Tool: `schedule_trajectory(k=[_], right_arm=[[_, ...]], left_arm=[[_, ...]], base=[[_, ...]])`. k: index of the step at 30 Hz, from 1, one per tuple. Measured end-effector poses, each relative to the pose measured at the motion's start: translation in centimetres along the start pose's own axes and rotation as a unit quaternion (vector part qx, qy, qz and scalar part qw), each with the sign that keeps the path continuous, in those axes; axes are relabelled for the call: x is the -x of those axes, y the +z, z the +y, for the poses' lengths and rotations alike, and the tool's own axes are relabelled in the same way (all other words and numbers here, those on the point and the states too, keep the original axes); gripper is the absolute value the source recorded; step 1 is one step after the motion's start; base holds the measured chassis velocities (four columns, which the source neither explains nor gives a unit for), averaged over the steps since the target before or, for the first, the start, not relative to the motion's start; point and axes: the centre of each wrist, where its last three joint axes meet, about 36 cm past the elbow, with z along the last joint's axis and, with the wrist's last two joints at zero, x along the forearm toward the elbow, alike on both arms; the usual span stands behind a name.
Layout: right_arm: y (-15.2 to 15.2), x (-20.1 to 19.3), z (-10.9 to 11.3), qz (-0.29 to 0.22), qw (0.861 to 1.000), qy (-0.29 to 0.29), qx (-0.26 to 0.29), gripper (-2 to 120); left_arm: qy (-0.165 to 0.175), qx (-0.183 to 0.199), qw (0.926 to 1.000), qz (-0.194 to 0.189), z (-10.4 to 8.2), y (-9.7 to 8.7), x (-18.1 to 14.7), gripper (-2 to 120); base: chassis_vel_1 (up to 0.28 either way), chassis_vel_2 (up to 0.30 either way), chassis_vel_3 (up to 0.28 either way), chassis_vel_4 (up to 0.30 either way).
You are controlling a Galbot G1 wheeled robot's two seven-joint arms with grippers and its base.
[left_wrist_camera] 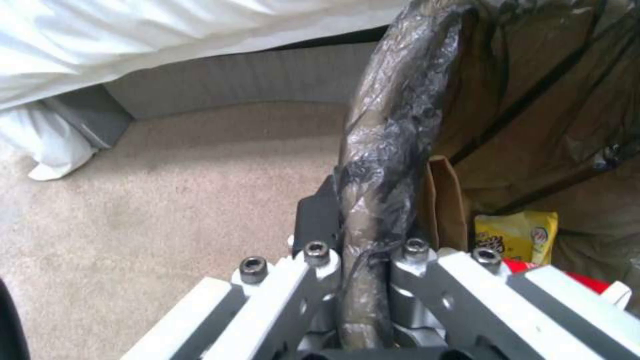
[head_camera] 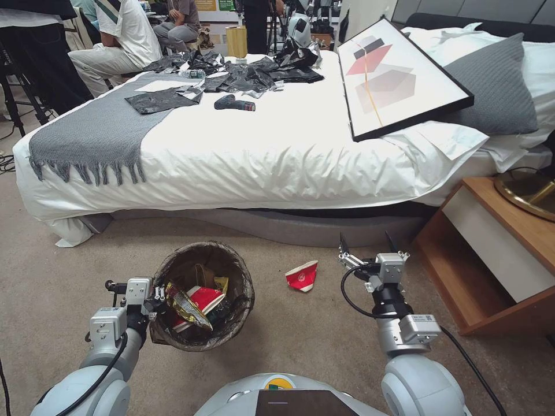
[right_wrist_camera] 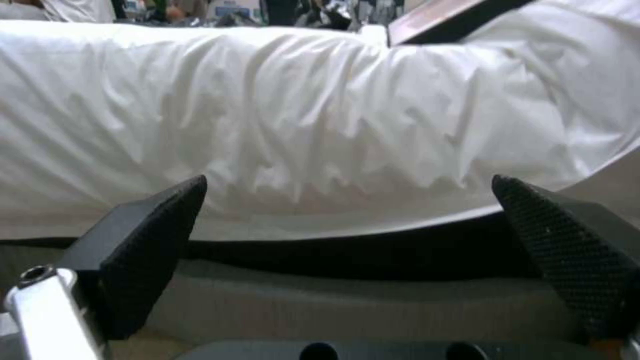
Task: Pick up the trash bin, then pick up the garbage from the floor and place it into the trash bin.
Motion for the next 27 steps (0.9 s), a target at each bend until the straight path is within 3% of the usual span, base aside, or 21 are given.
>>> schedule_trajectory(k=[8, 14, 27], right_arm=[[0.5, 2.1, 1.1, 0.051, 0.998, 0.013, 0.039, 100], [0.7, 6.0, 3.0, 0.148, 0.980, 0.016, 0.130, 100], [2.8, 11.1, 5.7, 0.258, 0.948, 0.011, 0.188, 100]], left_arm=[[-0.001, 0.002, 1.0000, -0.002, 0.1, 0.0, 0.0, 3], [-0.001, 0.003, 1.0000, 0.000, 0.2, 0.1, -0.1, 3], [0.001, 0.005, 1.0000, 0.004, 0.2, 0.3, -0.2, 3]], base=[[0.000, 0.000, 0.000, 0.000], [0.000, 0.000, 0.000, 0.000], [0.000, 0.000, 0.000, 0.000]])
